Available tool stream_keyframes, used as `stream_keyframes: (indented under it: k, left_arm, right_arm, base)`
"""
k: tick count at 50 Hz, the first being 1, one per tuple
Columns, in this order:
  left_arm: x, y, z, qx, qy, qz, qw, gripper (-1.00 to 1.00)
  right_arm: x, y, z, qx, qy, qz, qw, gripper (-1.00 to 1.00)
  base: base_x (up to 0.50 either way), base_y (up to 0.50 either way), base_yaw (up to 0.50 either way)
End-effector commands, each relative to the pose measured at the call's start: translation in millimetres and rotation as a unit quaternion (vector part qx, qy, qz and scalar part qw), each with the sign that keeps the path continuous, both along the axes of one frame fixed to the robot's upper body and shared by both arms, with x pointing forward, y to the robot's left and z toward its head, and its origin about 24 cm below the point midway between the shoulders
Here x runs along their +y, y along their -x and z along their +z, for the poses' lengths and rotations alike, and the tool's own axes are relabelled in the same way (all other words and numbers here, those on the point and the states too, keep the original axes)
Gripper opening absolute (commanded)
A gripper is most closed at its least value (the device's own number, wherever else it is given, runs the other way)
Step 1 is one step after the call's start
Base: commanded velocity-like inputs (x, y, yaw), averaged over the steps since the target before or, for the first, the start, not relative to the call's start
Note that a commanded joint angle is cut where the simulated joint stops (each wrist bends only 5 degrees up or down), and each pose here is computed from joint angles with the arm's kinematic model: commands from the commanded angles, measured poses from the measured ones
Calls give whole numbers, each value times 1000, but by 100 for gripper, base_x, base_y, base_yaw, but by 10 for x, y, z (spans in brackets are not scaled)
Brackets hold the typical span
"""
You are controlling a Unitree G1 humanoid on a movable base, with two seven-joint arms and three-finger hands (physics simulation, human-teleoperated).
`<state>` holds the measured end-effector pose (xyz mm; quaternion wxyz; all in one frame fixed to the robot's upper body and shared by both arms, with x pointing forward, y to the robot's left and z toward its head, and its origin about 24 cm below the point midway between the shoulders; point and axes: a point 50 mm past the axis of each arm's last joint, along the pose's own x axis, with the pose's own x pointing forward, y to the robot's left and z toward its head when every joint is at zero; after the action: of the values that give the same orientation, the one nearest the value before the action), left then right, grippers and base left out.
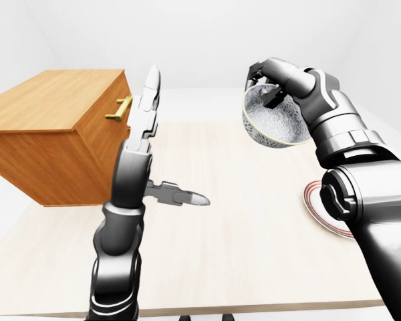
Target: Put the bowl on top of the cabinet.
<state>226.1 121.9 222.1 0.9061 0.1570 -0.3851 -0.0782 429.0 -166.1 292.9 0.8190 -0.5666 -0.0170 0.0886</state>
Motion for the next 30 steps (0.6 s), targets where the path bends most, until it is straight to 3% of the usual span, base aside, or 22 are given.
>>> stream_keyframes:
  k: [1,11,14,16,18,19,22,24,28,30]
  left_arm:
    - [-108,-235,-367,64,-70,16,995,100]
    - [-20,-322,-535,96,-74,35,992,100]
    - [-4,-339,-583,106,-75,40,991,100]
    - [49,-402,-636,104,-117,90,984,100]
    - [40,-395,-579,100,-106,71,987,100]
    - [90,-434,-461,68,-134,108,983,100]
    - [151,-492,-401,49,-171,146,973,100]
    - [300,-641,-401,29,-227,231,946,100]
    - [351,-722,-392,29,-260,254,931,100]
    - [406,-769,-346,15,-272,283,920,100]
  right_arm:
    - [117,-13,62,-52,16,-8,999,-100]
    - [106,51,469,-172,111,-48,978,-100]
    - [115,46,446,-172,113,-47,977,-100]
    - [110,44,433,-172,119,-48,977,-100]
    - [101,37,399,-162,119,-48,978,-100]
    - [93,27,351,-157,124,-49,979,-100]
    - [100,16,295,-146,121,-47,981,-100]
    - [116,9,258,-138,119,-43,982,-100]
    - [161,-9,150,-117,122,-34,985,-100]
    - [178,-12,131,-124,133,-35,983,-100]
  base:
    - [0,0,0]
    - [0,0,0]
    - [0,0,0]
    - [0,0,0]
    - [0,0,0]
    - [0,0,0]
    - [0,0,0]
    - [0,0,0]
    - [0,0,0]
    - [0,0,0]
